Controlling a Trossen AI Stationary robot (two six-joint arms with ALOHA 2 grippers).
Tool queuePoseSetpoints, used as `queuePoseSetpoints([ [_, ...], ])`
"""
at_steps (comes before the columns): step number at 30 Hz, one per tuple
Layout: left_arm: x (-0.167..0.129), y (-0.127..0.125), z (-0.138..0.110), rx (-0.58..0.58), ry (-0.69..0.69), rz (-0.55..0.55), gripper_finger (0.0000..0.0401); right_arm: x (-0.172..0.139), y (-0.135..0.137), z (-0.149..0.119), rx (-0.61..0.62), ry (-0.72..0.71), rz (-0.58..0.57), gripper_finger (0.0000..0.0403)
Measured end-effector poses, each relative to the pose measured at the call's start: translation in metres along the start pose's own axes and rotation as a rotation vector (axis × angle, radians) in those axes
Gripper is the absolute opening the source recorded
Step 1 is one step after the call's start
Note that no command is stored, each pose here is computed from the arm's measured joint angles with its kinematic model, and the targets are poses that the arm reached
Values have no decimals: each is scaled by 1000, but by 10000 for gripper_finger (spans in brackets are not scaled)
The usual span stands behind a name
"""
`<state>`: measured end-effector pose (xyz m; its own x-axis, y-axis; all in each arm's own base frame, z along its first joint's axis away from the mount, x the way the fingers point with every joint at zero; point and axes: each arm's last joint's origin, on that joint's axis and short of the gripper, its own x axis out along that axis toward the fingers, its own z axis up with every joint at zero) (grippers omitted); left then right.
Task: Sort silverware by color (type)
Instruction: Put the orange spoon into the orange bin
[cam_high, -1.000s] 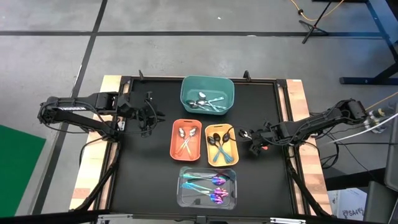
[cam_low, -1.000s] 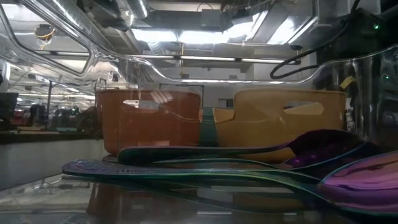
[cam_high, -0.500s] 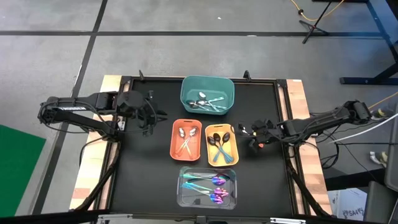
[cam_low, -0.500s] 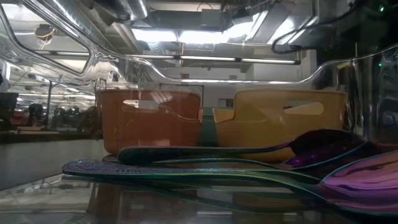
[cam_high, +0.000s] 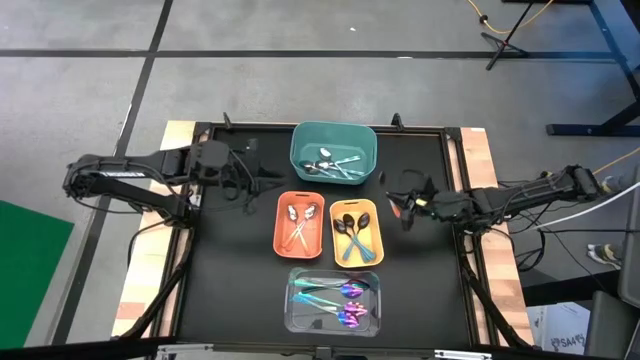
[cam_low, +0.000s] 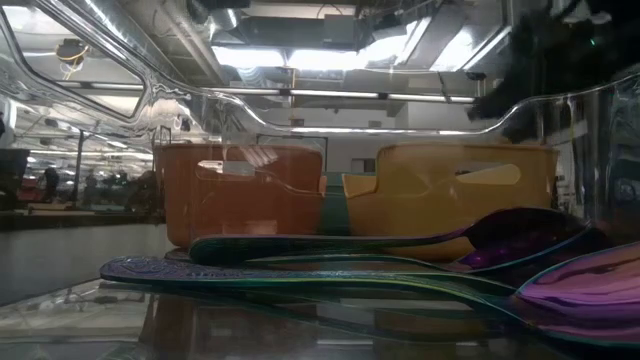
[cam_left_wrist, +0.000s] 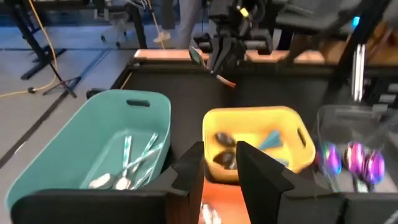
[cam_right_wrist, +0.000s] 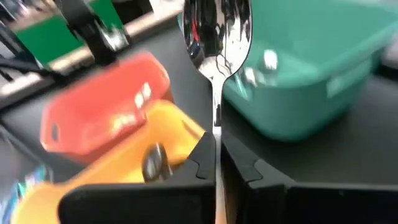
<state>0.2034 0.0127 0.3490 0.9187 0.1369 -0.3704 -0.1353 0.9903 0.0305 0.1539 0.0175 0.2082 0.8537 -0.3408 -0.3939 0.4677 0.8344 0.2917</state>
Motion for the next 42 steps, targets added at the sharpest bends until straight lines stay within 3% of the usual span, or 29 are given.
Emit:
queuePoseSetpoints([
  [9, 36, -3, 7, -75, -70, -3, 88, -3, 14, 27, -69, -270, 100, 0],
  [22, 100, -9, 6, -83, -189, -7, 88, -2, 27, 45, -108, -469, 159, 0],
  [30, 130, -12, 4, -94, -290, -11, 88, 17, 37, 43, -107, -550, 90, 0],
  [42, 152, -12, -4, -107, -327, 53, 88, 44, 51, 38, -125, -534, 21, 0],
])
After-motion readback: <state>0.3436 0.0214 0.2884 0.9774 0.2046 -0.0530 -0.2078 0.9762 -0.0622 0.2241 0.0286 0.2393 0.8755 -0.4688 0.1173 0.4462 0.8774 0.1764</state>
